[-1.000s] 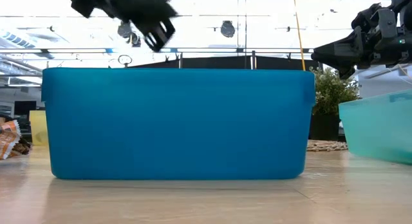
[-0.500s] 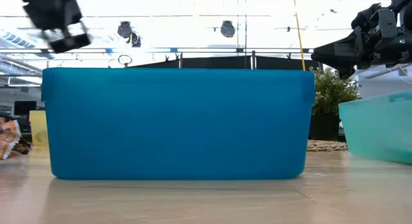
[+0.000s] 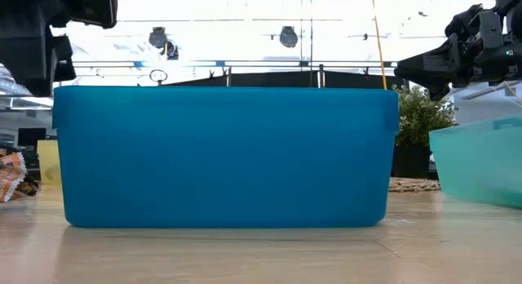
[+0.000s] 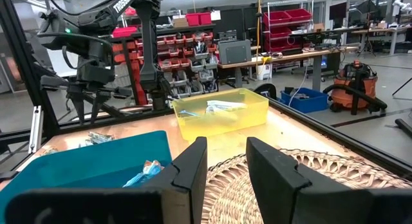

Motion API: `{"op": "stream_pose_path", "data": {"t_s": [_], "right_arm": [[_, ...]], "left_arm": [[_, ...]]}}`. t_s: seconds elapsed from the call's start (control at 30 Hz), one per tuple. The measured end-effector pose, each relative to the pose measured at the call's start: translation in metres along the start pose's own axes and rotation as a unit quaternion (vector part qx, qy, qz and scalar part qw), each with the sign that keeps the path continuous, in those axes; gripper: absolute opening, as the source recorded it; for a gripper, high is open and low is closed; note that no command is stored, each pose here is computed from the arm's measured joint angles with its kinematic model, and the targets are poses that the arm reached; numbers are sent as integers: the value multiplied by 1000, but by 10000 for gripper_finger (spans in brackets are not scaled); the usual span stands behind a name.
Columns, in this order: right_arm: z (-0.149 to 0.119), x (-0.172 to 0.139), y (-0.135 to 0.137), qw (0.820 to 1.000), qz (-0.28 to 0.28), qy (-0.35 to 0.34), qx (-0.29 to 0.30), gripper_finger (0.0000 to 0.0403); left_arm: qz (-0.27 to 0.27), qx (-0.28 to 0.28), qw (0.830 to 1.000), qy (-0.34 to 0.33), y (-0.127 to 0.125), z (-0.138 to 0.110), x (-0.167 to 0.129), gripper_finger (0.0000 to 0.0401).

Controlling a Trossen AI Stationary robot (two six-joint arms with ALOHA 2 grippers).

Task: Pick and place Granola Bars by type
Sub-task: Put the yellow granola bar into the blue bin

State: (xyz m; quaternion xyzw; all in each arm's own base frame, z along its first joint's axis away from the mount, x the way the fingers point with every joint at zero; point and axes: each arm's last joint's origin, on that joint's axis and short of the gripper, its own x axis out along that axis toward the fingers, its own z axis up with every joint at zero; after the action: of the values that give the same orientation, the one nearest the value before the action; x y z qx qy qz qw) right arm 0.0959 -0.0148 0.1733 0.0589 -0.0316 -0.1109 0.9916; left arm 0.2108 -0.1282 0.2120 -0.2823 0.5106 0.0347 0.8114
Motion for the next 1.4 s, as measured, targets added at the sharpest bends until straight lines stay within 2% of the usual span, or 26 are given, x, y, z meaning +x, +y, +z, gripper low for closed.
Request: {"op": "stream_pose_path", "data": {"t_s": [0.3,0.63,0.8,1.1,1.4], "right_arm": [[0,0,0,1000,0,0,0,100],[0,0,0,1000,0,0,0,100],[0,0,0,1000,0,0,0,100],[0,0,0,1000,0,0,0,100],[0,0,0,1000,0,0,0,100]], "left_arm": [[54,-70,994,64,9,-15,-2,88],[84,-114,988,68,7,-29,-4,88],[134,-148,976,89,12,-37,-1,88],[165,-170,956,171,11,-46,29,88],[169,-170,955,176,10,-48,42,88]]}}
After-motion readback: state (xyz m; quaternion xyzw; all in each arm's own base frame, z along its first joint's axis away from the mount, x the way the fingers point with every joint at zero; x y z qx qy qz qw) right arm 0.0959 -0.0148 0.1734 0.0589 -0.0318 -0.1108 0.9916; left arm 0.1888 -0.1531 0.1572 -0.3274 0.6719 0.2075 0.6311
